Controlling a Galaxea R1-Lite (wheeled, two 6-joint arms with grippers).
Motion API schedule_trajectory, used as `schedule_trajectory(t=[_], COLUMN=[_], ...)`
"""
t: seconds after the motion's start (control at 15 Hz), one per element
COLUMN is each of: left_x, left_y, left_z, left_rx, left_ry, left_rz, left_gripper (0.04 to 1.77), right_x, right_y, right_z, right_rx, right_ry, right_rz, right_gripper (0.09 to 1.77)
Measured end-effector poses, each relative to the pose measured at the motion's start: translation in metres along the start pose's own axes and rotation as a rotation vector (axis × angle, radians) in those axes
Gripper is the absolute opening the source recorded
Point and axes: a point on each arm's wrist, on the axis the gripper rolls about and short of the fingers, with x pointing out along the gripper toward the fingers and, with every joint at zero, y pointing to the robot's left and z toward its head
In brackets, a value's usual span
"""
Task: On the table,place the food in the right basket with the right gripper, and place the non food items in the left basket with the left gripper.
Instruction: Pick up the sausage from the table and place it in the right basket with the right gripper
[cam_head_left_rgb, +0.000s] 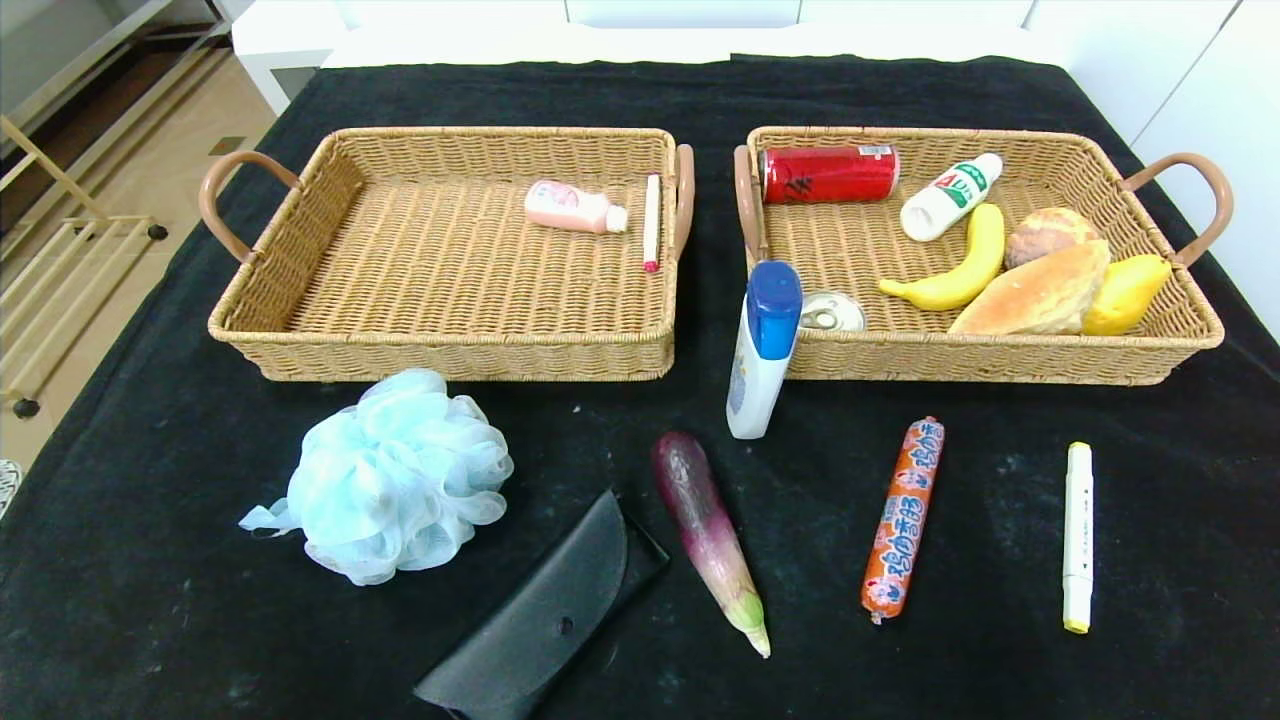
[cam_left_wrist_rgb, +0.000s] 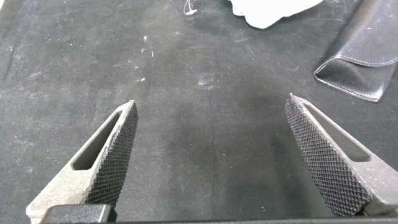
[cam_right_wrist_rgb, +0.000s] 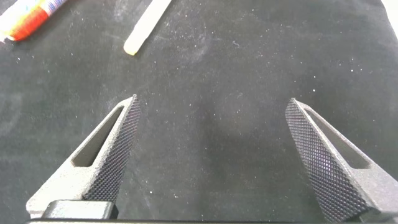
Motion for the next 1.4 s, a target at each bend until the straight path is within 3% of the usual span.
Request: schedule_trajectory(t=[0.2, 0.33, 0.47, 0.67, 0.87, 1.0, 1.2, 1.4], left_x=[0.0, -0.004, -0.005, 0.003, 0.018, 0.031, 0.057, 0.079], left_y=[0.0, 0.0, -0.001, -0.002, -0.004, -0.007, -0.021, -0.038], left_z=[0.001, 0.015, 0.038, 0.076, 0.111, 0.129, 0.145, 0.158], left_rx=[0.01, 0.001, -0.01, -0.016, -0.024, -0.026, -0.01, 0.008], left_ry=[0.0, -0.042, -0.063, -0.046, -0.012, 0.025, 0.11, 0.168], left_rz=[-0.002, -0.014, -0.056, -0.2, -0.442, -0.569, -0.687, -0.793], left_gripper=[1.72, 1.72, 1.72, 1.72, 1.72, 1.72, 1.72, 1.72], right_x=[0.0, -0.005, -0.005, 0.005, 0.025, 0.047, 0.083, 0.109], right_y=[0.0, 0.0, 0.001, 0.003, 0.006, 0.01, 0.023, 0.044], right_z=[0.002, 0.02, 0.04, 0.072, 0.105, 0.125, 0.146, 0.157], right_rx=[0.026, 0.053, 0.066, 0.067, 0.066, 0.063, 0.052, 0.032], right_ry=[-0.012, -0.072, -0.083, -0.034, 0.031, 0.068, 0.109, 0.133], right_rz=[-0.016, 0.001, 0.045, 0.13, 0.243, 0.315, 0.413, 0.439], right_gripper=[1.71, 1.71, 1.71, 1.71, 1.71, 1.71, 1.71, 1.71])
